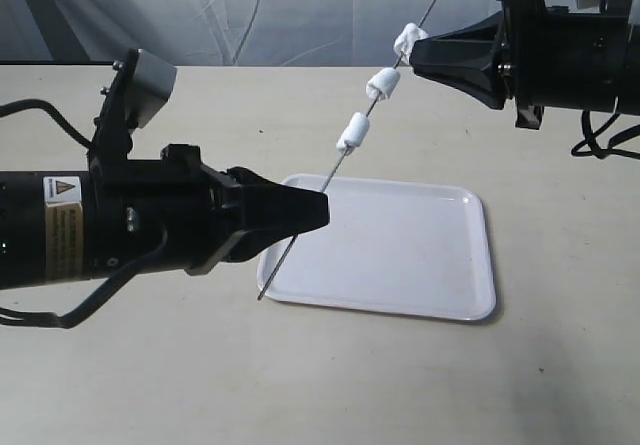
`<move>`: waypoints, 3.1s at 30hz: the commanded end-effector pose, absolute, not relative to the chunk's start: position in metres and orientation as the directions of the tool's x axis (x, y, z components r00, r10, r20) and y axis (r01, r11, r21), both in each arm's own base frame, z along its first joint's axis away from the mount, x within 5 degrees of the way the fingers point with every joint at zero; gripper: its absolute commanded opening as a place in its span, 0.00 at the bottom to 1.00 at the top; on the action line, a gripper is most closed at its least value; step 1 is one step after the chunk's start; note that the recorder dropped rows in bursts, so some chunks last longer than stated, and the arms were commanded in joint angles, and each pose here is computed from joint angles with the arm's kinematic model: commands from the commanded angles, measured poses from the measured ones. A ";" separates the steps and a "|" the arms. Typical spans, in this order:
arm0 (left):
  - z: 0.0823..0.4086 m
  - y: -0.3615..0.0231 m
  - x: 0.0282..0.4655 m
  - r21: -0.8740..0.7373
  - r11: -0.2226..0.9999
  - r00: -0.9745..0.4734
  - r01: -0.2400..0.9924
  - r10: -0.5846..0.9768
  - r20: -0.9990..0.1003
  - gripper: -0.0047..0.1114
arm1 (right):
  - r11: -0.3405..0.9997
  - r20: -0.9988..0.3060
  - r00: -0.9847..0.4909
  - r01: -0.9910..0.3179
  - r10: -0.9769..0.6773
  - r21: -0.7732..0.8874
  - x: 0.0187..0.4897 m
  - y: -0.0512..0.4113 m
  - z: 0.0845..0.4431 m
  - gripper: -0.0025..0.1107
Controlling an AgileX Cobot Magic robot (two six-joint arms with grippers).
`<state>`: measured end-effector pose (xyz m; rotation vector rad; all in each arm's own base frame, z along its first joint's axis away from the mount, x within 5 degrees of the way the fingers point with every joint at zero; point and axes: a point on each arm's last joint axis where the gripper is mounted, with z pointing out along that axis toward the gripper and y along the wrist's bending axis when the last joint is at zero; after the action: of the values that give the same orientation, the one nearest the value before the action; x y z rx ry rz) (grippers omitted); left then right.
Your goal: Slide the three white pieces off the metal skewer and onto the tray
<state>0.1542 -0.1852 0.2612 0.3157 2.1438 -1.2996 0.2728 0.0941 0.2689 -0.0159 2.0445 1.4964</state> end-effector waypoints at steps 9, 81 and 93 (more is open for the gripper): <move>0.259 -0.188 0.145 -0.754 0.448 -0.831 0.480 -0.042 -0.554 0.04 | 0.478 -0.562 -0.731 -0.362 0.386 0.800 0.292 0.086 0.282 0.02; 0.231 -0.177 0.146 -0.813 0.472 -0.856 0.340 -0.203 -0.476 0.04 | 0.429 -0.420 -0.902 -0.342 0.098 0.836 0.270 0.150 0.250 0.28; 0.232 -0.178 0.145 -0.818 0.457 -0.858 0.348 -0.197 -0.475 0.04 | 0.465 -0.459 -0.882 -0.365 0.103 0.807 0.274 0.148 0.248 0.02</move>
<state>0.1467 -0.1753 0.2295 0.1061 2.2109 -1.3671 0.2720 0.1486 0.2515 -0.2293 2.2648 1.4517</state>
